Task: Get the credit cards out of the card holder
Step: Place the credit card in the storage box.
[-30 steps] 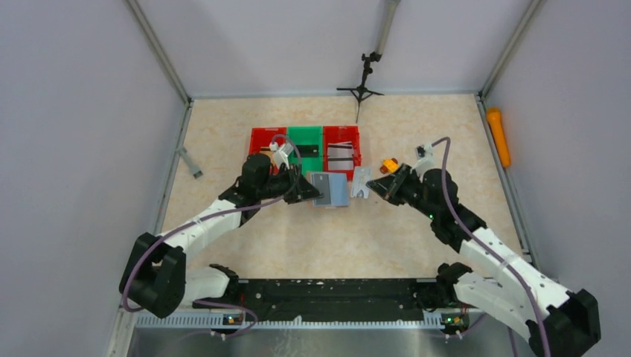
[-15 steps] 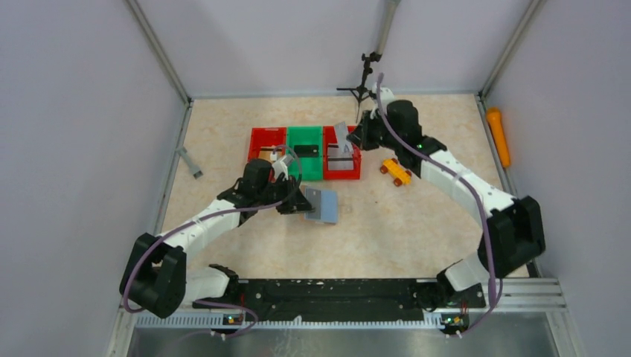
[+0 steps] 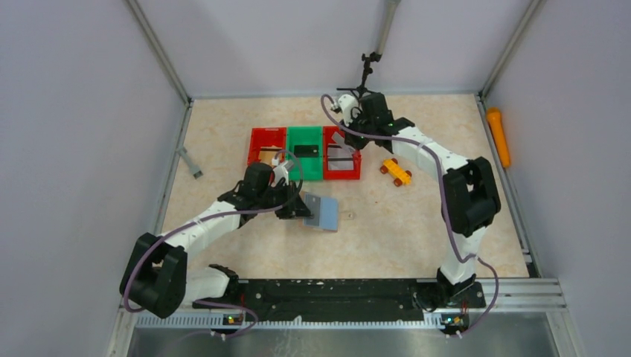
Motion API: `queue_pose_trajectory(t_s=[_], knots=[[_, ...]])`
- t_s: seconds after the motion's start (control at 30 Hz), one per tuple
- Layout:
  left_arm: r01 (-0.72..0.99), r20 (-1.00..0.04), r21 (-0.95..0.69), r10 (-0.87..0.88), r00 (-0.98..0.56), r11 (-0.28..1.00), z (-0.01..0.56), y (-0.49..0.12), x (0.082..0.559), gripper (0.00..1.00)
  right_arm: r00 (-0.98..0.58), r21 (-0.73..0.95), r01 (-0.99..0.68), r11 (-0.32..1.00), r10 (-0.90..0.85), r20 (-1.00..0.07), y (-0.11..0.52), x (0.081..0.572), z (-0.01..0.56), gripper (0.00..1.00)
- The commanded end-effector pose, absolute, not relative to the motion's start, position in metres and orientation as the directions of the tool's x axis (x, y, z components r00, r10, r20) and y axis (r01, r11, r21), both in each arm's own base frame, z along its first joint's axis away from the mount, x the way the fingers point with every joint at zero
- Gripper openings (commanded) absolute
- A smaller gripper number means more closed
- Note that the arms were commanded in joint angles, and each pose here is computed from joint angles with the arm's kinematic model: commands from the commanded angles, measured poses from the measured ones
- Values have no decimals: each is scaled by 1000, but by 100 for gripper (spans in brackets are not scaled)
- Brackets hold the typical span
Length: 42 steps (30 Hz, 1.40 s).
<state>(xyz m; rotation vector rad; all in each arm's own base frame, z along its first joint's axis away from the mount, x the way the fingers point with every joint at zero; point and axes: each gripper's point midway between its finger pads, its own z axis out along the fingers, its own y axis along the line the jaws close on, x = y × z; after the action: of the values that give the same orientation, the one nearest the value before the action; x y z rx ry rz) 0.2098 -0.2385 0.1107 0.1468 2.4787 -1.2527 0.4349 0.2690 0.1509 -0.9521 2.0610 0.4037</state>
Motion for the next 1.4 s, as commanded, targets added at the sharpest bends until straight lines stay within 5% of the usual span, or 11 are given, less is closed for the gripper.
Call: queue_pose_trajectory(t_s=[0.0,0.53,0.7,0.9,1.07,1.17,1.37], knots=[[306,-404,-761,-49,-913,572,119,-240,208,5,-131,-298,-804,515,-641,-756,276,458,163,0],[294,-391,-752,-41,-919,590,112,-240,213,6,204,-648,-728,224,-832,-516,289,491,125,0],[297,-399,-743,-40,-916,600,113,-239,214,8,241,-647,-729,224,-801,-548,296,479,135,34],[294,-391,-747,-37,-920,596,108,-238,211,9,196,-580,-747,326,-725,-661,289,446,171,39],[327,-422,-744,-31,-906,583,108,-237,207,13,-43,-373,-759,534,-612,-790,271,409,183,42],[328,-422,-740,-24,-906,588,105,-235,204,14,-221,-145,-723,675,-425,-878,267,379,198,52],[328,-391,-742,20,-920,585,91,-238,186,16,-562,358,-611,706,-69,-824,268,292,175,78]])
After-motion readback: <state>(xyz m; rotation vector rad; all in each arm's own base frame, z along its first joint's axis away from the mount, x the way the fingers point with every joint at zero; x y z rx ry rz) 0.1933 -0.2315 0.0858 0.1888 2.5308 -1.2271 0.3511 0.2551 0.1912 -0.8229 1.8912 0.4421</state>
